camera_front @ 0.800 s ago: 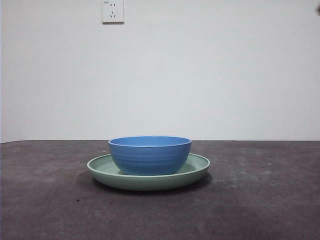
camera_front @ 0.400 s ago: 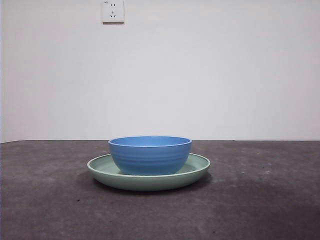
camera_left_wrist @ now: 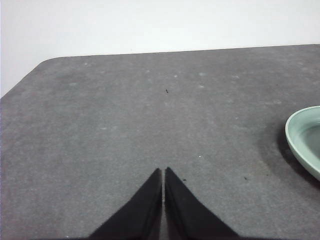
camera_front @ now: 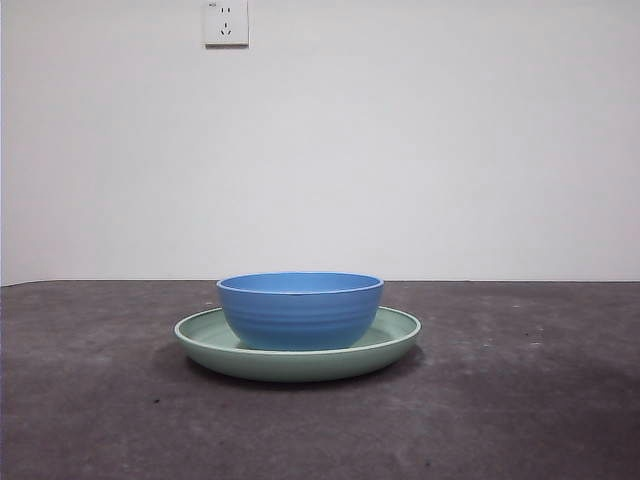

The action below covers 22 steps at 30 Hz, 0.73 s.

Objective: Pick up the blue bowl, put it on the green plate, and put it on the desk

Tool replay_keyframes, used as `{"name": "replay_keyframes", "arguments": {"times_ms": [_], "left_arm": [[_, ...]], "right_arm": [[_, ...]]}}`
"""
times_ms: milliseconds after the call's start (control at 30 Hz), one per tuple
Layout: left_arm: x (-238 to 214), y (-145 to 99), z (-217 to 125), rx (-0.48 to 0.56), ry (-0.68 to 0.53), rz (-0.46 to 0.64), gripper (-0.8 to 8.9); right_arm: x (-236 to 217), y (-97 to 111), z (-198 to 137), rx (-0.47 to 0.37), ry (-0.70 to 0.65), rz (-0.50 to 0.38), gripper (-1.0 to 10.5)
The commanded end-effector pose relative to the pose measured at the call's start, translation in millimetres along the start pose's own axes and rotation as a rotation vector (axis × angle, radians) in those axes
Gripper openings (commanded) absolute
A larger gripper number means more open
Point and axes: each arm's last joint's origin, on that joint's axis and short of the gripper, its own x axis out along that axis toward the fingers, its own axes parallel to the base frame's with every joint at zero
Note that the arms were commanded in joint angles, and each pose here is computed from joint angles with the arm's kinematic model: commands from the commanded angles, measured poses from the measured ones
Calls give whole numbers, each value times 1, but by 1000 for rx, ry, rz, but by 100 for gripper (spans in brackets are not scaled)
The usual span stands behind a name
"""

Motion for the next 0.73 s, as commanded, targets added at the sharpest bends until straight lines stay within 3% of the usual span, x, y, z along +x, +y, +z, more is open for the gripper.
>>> {"name": "replay_keyframes", "arguments": {"times_ms": [33,167,733], "left_arm": [[2,0,-7,-3,26,4,9],[2,0,-7,-3,26,4,9],[2,0,-7,-3,26,4,9]], "right_arm": [[1,-1,-6,36,28,-8,8],[1,-1,-11,39,84,-13,8],[1,-1,-8,59,57,-9,8]]}}
